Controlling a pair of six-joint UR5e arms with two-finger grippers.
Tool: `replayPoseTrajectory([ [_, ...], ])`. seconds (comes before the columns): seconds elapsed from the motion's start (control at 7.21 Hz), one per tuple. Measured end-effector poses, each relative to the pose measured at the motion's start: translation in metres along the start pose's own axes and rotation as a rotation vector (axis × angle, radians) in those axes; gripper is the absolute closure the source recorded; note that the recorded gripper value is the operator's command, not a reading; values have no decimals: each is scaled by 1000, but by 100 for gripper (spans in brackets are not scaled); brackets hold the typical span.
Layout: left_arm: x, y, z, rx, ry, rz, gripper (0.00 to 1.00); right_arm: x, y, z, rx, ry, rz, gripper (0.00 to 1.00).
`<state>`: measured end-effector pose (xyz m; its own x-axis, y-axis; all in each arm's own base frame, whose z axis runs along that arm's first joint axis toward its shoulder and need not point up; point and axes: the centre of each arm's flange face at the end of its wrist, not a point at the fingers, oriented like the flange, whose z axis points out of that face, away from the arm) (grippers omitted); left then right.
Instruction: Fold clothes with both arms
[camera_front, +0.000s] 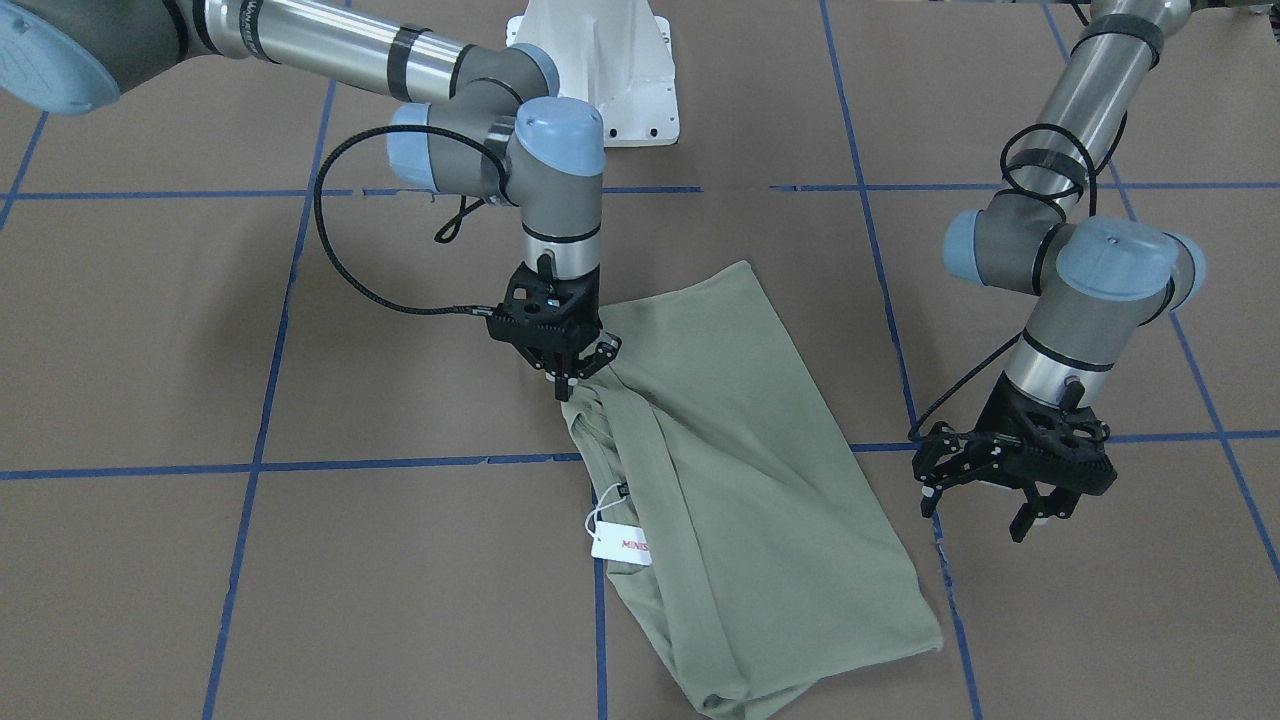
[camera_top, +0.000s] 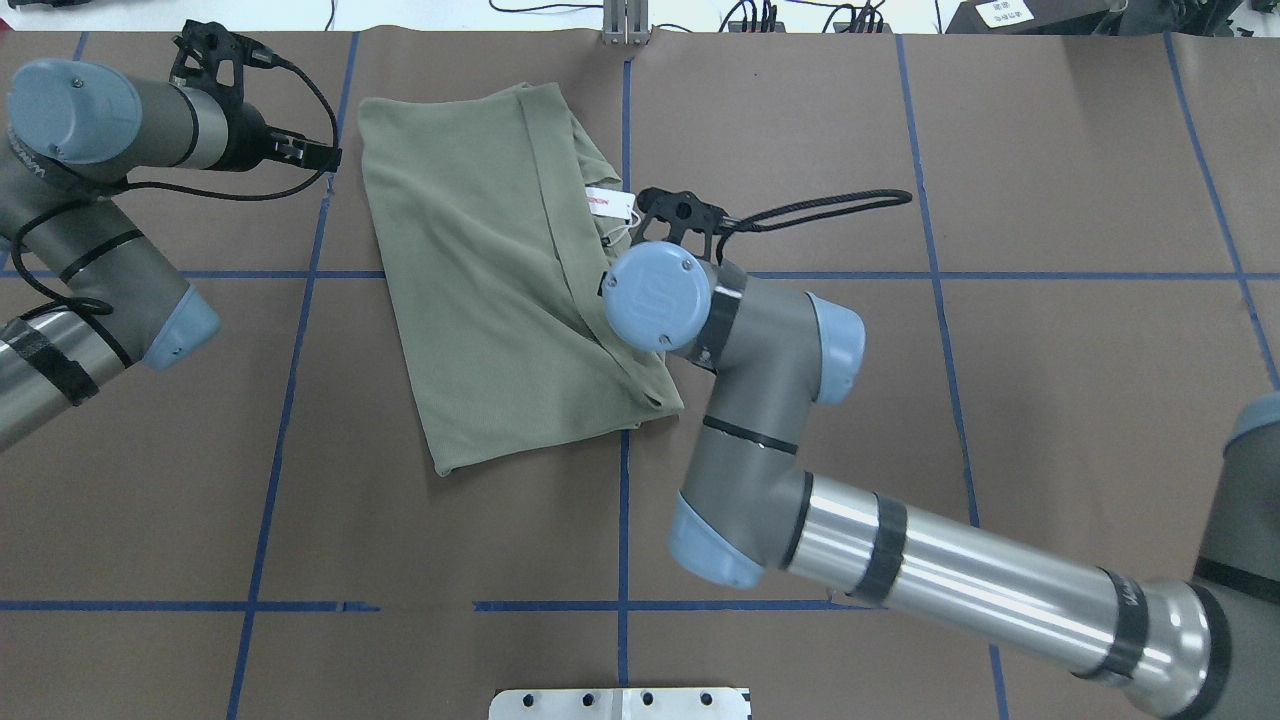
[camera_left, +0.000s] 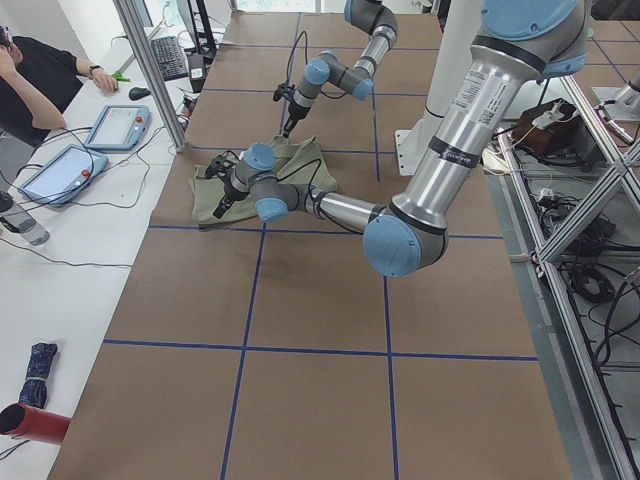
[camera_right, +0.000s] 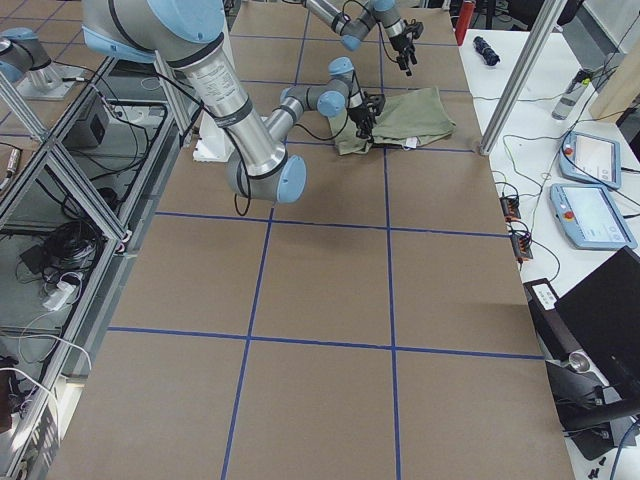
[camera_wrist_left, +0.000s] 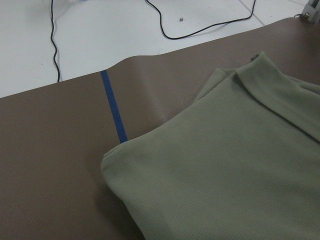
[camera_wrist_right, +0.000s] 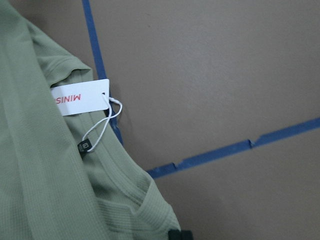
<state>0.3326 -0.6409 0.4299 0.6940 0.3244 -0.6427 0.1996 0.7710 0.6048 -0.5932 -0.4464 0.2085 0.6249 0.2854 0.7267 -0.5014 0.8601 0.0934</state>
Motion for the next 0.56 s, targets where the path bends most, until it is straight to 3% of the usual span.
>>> replayPoseTrajectory([
  [0.28,0,0,0,0,0,0,0,58,58,-45,8,14,-19,100],
  [0.56,0,0,0,0,1,1,0,101,90,-64,31,29,-40,100],
])
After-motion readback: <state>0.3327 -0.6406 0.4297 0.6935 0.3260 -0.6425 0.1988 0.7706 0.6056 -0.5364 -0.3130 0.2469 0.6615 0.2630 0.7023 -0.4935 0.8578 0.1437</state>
